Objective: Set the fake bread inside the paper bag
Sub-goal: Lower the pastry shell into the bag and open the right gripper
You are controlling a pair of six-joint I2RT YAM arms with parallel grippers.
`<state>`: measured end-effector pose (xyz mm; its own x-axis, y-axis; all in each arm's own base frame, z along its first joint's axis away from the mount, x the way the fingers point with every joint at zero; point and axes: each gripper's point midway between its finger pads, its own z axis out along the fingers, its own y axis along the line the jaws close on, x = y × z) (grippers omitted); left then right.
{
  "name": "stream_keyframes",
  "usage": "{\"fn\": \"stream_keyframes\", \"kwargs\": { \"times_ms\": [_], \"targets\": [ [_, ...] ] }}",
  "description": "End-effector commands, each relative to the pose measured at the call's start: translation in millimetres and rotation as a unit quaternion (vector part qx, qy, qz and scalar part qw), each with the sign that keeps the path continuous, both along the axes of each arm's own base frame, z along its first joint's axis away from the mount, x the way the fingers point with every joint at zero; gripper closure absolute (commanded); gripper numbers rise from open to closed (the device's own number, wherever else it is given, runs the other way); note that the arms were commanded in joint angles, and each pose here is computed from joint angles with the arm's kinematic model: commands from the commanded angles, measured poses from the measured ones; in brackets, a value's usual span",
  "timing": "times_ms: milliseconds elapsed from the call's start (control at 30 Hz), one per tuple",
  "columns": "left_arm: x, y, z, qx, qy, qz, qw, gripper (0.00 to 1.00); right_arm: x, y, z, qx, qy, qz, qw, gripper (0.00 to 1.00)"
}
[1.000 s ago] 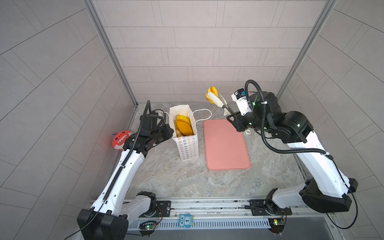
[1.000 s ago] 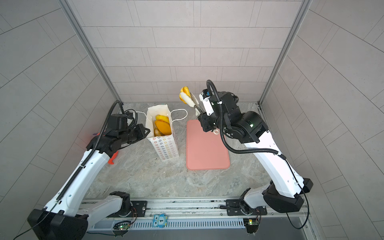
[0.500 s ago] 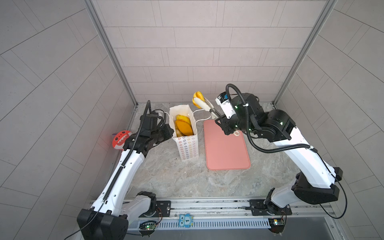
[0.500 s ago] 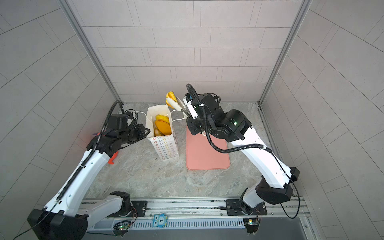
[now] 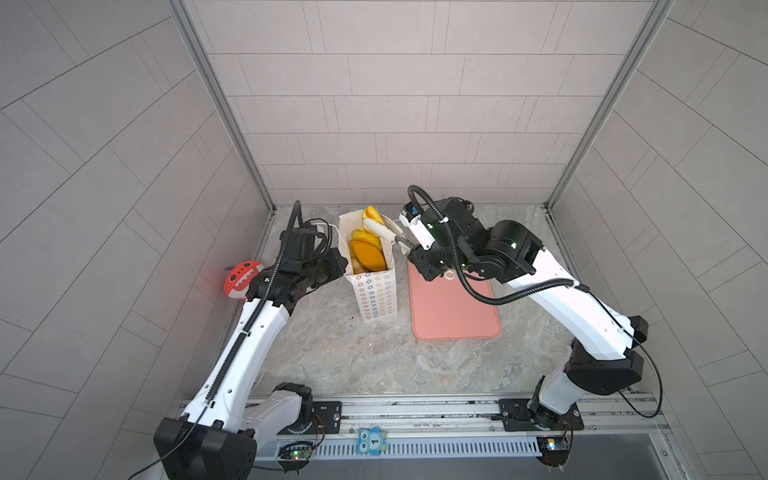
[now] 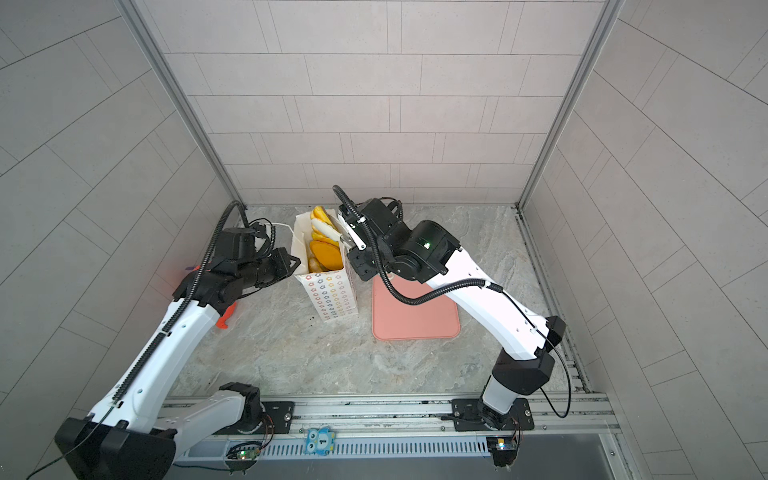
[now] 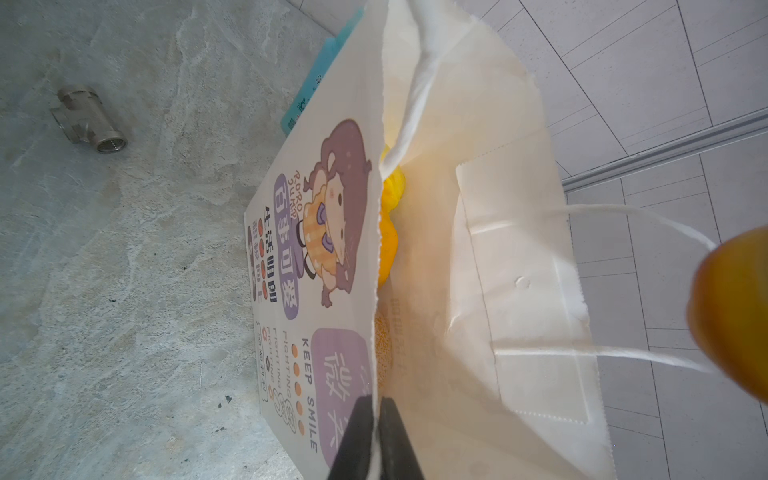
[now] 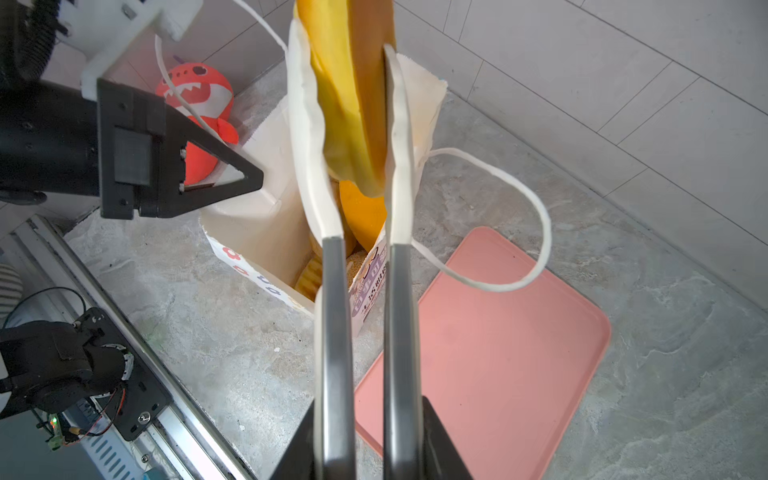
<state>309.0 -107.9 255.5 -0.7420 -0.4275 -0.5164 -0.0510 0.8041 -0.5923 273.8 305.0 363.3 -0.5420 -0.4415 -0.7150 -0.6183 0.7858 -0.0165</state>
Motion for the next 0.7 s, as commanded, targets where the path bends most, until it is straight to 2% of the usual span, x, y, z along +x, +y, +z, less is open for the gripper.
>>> {"fn": "stream_keyframes", "kwargs": {
  "times_ms": [0, 467, 667],
  "targets": [
    [2, -1, 17, -0.004, -0.027, -0.002, 1.0, 0.9, 4, 4, 13, 0.01, -0.02, -0.002, 1.0, 0.68],
    [1, -1, 15, -0.002, -0.025, -0.003, 1.0, 0.9, 8, 3, 12, 0.002, -0.025, -0.011, 1.0, 0.51],
    [1, -1, 16, -0.002, -0.027, -0.002, 1.0, 0.9, 8, 0, 18, 0.005, -0.032, -0.015, 0.999, 0.49]
  ]
}}
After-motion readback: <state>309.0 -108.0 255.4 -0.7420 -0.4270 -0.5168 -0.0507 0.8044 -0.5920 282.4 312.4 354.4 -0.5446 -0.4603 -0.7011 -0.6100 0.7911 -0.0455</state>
